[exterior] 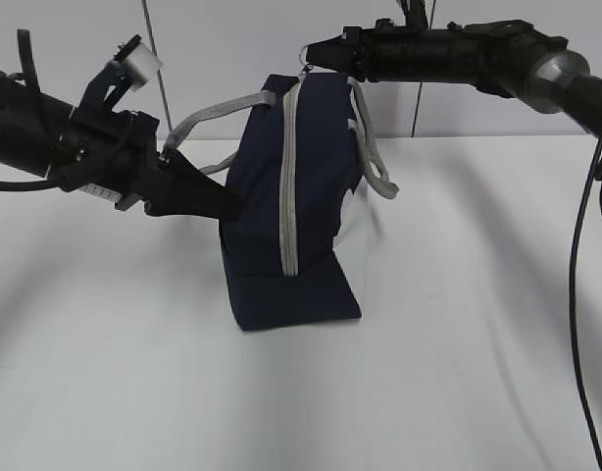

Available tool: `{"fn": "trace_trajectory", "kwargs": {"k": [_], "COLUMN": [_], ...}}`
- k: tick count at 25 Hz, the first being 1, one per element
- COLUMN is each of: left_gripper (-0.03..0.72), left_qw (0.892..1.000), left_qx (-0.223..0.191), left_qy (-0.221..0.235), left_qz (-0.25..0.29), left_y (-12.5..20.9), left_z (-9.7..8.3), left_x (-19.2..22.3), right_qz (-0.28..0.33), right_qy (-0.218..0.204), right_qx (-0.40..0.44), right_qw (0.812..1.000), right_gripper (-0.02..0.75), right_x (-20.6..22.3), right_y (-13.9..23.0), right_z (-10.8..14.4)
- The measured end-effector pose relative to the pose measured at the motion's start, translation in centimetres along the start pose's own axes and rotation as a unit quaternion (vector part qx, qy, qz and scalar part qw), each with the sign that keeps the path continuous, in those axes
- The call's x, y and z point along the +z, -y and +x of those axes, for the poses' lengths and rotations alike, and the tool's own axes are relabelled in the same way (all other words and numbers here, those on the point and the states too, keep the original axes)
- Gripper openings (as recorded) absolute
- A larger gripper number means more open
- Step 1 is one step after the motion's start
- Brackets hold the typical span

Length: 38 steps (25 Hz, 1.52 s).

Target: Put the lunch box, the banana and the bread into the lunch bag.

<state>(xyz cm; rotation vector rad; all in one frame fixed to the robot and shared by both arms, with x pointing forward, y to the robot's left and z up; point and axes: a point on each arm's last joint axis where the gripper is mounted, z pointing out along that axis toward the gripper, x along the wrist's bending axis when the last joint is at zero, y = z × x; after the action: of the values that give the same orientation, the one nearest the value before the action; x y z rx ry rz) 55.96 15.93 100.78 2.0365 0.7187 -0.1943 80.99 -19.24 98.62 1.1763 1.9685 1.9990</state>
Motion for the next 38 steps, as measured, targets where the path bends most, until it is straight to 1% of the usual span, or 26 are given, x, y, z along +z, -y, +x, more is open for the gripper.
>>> {"fn": "trace_trajectory", "kwargs": {"k": [4,6,11,15,17,18,22,23,25,28,30,32,34,36,38], "left_gripper": [0.002,0.002,0.002,0.015,0.057,0.098,0.333,0.381,0.430,0.454,0.457,0.457,0.457,0.448,0.432], "left_qw": [1.000,0.999,0.999,0.999,0.999,0.999,0.999,0.998,0.997,0.991,0.983,0.970,0.959,0.954,0.954], "left_qx": [-0.009,-0.010,-0.015,-0.027,-0.033,-0.035,-0.039,-0.041,-0.049,-0.082,-0.103,-0.127,-0.146,-0.148,-0.141], "left_qy": [0.026,0.033,0.032,0.027,0.023,0.024,0.025,0.027,0.032,0.050,0.046,0.023,-0.021,-0.060,-0.080], "left_qz": [0.011,0.015,0.011,-0.009,-0.017,-0.020,-0.028,-0.031,-0.043,-0.095,-0.148,-0.204,-0.243,-0.252,-0.254], "left_y": [0.2,0.3,0.2,-0.1,-0.3,-0.4,-0.5,-0.6,-0.8,-1.6,-2.6,-3.6,-4.5,-5.2,-6.2], "left_z": [-0.5,-0.6,-0.6,-0.5,-0.4,-0.4,-0.5,-0.5,-0.6,-0.5,-0.3,0.0,0.6,1.0,1.1], "left_x": [0.0,0.0,0.0,0.0,0.0,0.0,0.0,-0.1,-0.1,-1.0,-2.3,-3.5,-4.2,-4.2,-3.5], "right_qz": [0.020,0.025,0.031,0.041,0.047,0.052,0.061,0.061,0.062,0.063,0.063,0.063,0.063,0.063,0.063], "right_qy": [-0.028,-0.036,-0.036,-0.036,-0.034,-0.036,-0.040,-0.039,-0.040,-0.040,-0.040,-0.040,-0.040,-0.040,-0.040], "right_qx": [0.009,0.008,0.006,0.000,-0.002,-0.002,-0.001,-0.002,-0.002,-0.002,-0.002,-0.002,-0.001,-0.001,-0.002], "right_qw": [0.999,0.999,0.999,0.999,0.998,0.998,0.997,0.997,0.997,0.997,0.997,0.997,0.997,0.997,0.997], "right_gripper": [-0.016,-0.016,-0.016,-0.016,-0.016,-0.016,-0.016,-0.016,-0.016,-0.016,-0.016,-0.016,-0.016,-0.016,-0.016], "right_x": [-0.9,-0.9,-1.0,-1.2,-1.4,-1.3,-1.4,-1.4,-1.4,-1.4,-1.4,-1.4,-1.4,-1.4,-1.4], "right_y": [0.2,0.2,0.3,0.5,0.6,0.6,0.8,0.8,0.8,0.8,0.8,0.8,0.8,0.8,0.9], "right_z": [-0.1,0.0,-0.1,-0.2,-0.4,-0.3,-0.2,-0.3,-0.3,-0.2,-0.2,-0.2,-0.2,-0.2,-0.3]}}
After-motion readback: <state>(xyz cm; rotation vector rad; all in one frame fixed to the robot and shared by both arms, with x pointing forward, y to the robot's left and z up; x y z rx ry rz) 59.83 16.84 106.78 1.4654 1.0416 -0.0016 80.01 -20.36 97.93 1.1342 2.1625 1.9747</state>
